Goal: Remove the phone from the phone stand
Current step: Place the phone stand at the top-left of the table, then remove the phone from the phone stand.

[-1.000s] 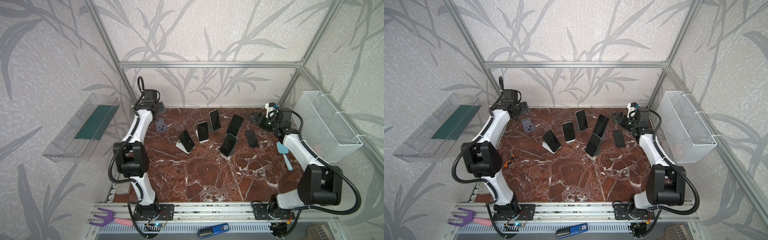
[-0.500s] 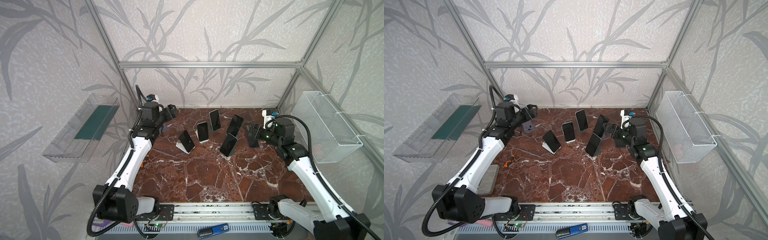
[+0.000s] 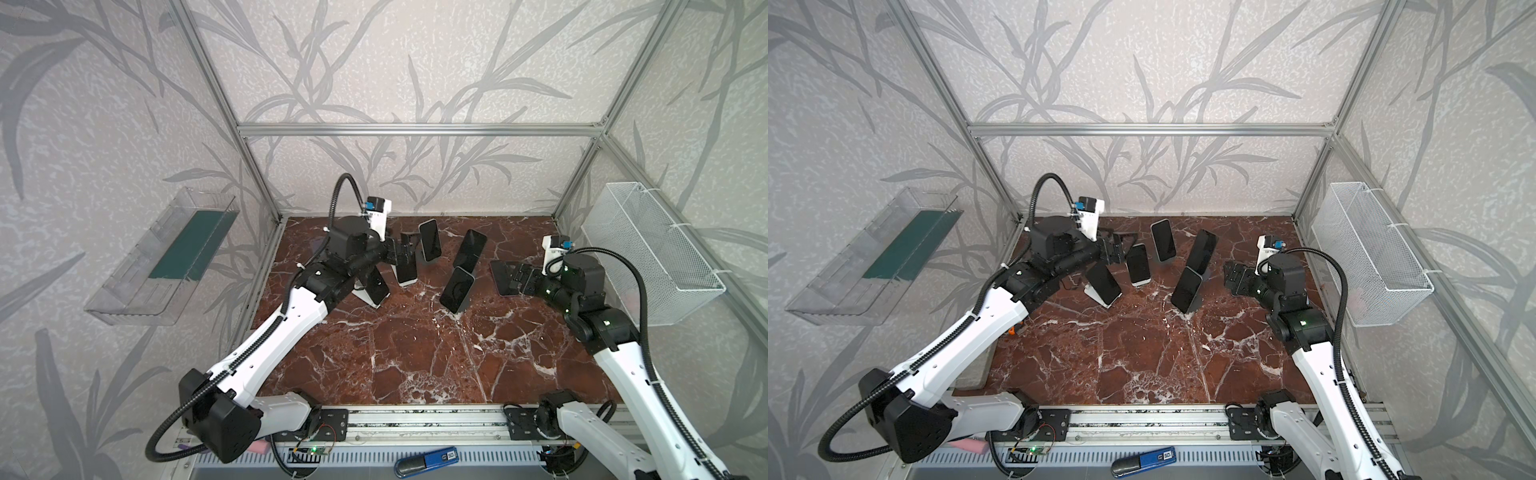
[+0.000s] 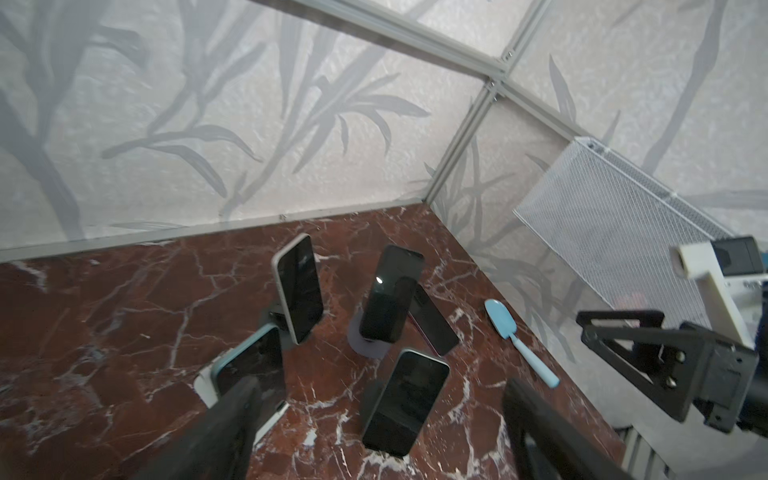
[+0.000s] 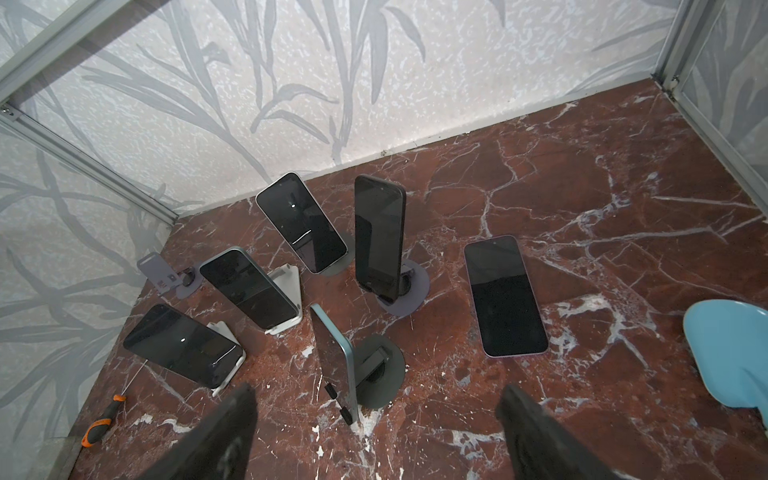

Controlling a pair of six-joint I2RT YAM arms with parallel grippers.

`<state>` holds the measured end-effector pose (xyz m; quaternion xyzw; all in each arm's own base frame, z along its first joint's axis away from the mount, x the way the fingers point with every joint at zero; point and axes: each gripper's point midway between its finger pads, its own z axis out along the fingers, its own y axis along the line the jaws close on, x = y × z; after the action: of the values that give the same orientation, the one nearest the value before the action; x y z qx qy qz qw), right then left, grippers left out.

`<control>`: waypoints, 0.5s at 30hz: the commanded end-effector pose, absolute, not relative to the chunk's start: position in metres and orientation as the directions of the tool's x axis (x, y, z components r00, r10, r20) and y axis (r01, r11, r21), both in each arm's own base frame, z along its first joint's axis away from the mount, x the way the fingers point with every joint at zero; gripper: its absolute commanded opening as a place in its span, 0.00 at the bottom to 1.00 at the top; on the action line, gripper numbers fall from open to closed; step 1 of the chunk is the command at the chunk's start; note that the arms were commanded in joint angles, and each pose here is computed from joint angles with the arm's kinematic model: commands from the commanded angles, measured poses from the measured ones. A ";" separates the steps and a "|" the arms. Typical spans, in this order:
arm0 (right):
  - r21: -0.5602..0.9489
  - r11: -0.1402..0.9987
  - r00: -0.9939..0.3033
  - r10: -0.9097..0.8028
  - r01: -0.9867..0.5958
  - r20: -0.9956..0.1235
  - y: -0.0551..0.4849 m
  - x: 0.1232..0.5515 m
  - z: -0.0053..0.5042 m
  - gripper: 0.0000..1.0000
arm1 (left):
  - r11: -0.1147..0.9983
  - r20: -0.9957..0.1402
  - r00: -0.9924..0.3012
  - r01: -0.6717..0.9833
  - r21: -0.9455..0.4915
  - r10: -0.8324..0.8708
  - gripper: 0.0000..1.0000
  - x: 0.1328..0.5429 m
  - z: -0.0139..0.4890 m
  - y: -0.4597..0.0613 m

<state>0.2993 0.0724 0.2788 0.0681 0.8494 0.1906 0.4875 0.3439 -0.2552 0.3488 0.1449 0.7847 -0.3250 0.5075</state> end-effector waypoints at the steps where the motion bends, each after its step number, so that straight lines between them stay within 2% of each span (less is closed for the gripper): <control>1: 0.382 0.922 -0.563 0.285 -0.060 -0.776 0.073 0.293 0.259 0.90 | 0.697 -0.898 -0.439 0.640 -0.324 -0.014 0.92 0.331 0.345 -0.280; 5: 0.394 0.916 -0.577 0.283 -0.074 -0.766 0.077 0.290 0.256 0.90 | 0.696 -0.879 -0.473 0.652 -0.301 0.062 0.92 0.325 0.332 -0.294; 8: 0.399 0.913 -0.576 0.279 -0.090 -0.768 0.078 0.286 0.257 0.91 | 0.732 -0.881 -0.471 0.616 -0.292 0.045 0.93 0.330 0.331 -0.287; 15: 0.389 0.917 -0.581 0.272 -0.084 -0.767 0.075 0.277 0.247 0.91 | 0.712 -0.839 -0.543 0.604 -0.357 0.040 0.93 0.332 0.312 -0.301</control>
<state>0.2835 0.0753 0.2527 0.0606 0.8642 0.1968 0.4591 0.3294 -0.2951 0.3124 0.2024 0.8117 -0.3181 0.4461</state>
